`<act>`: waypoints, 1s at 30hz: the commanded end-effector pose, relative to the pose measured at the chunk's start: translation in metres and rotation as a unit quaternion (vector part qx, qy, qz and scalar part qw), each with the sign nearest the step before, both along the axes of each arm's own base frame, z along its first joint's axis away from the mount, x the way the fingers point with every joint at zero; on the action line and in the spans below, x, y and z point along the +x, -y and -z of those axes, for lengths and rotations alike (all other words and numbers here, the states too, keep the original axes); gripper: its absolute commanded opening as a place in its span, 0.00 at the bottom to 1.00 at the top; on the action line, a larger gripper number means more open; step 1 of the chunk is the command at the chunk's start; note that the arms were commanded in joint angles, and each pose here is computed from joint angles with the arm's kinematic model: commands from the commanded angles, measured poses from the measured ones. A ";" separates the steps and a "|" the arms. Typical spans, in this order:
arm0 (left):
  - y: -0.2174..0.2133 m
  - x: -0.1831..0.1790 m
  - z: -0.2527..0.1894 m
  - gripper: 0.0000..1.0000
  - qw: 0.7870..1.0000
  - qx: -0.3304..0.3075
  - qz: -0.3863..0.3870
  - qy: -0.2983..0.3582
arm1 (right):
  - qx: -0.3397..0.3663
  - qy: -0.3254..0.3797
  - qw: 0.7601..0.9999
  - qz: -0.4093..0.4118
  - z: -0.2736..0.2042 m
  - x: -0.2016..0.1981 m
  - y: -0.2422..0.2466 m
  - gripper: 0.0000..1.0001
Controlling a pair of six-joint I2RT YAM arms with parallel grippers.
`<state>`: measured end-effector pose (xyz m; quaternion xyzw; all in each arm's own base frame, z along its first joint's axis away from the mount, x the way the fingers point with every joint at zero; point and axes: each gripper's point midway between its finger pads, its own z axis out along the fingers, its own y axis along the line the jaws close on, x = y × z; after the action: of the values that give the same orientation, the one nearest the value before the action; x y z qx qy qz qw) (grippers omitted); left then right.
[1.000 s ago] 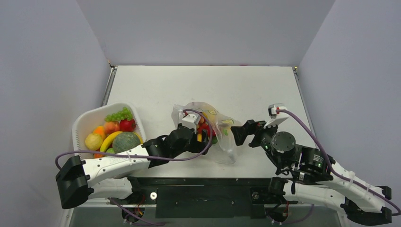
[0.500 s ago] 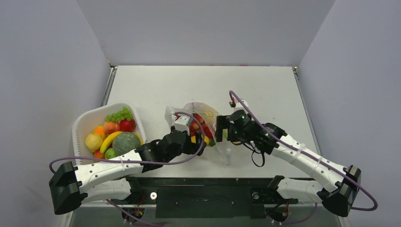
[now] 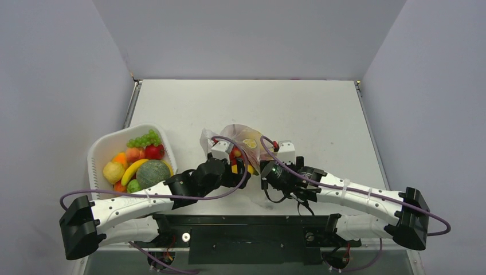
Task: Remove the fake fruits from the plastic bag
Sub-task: Adjust the plastic bag at the center of the board.
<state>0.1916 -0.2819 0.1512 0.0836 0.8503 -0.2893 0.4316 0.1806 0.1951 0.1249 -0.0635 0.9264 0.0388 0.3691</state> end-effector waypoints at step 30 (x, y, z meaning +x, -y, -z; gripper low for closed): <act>0.076 0.019 -0.007 0.64 0.998 -0.005 0.067 -0.005 | 0.201 0.005 0.979 0.024 0.036 -0.033 0.018 0.00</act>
<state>0.1953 -0.3355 0.1315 0.1237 0.8643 -0.3073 0.3785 0.1436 0.1741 0.0751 0.0338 0.9034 0.2085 0.3733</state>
